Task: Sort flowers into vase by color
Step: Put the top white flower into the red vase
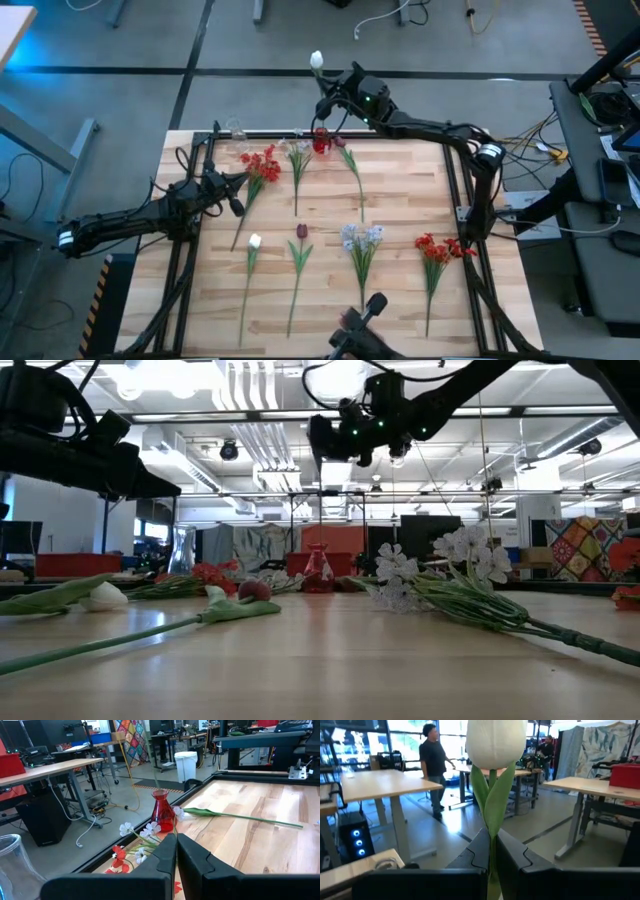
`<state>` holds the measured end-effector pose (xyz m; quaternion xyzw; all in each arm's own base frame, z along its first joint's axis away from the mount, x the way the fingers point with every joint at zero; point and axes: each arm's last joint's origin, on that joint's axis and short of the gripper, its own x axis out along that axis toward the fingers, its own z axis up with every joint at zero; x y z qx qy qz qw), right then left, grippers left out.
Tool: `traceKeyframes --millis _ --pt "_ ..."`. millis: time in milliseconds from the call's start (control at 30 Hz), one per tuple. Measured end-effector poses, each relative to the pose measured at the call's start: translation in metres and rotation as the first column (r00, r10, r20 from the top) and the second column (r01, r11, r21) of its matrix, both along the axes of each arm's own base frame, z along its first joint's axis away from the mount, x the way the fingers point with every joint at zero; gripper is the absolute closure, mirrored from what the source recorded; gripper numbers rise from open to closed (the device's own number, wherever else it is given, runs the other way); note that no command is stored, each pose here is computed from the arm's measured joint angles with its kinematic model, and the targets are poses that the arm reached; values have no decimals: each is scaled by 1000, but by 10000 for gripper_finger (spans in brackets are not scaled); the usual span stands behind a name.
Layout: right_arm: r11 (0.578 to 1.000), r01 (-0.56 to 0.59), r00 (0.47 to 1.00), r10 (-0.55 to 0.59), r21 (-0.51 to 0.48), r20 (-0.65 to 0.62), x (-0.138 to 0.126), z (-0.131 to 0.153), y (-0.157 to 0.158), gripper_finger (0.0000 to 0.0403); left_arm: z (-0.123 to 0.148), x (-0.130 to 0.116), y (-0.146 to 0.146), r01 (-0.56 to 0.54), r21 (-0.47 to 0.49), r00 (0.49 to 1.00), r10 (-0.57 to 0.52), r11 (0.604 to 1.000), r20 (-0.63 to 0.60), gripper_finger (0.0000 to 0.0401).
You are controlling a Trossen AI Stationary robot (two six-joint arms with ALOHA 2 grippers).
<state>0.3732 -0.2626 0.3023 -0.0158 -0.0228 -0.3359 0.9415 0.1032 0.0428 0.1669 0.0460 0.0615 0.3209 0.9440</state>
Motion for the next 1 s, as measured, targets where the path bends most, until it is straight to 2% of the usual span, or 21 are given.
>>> traceKeyframes --millis 467,767,1000 --pt "995 1 983 18 105 -185 3 -27 -1 385 0 0 0 0 0 1000 0 1000 0 401" --pt "987 12 959 34 158 -282 -1 -34 2 297 0 0 0 0 0 1000 0 1000 0 401" --pt "985 14 952 38 171 -303 -4 -30 4 242 0 0 0 0 0 1000 0 1000 0 401"
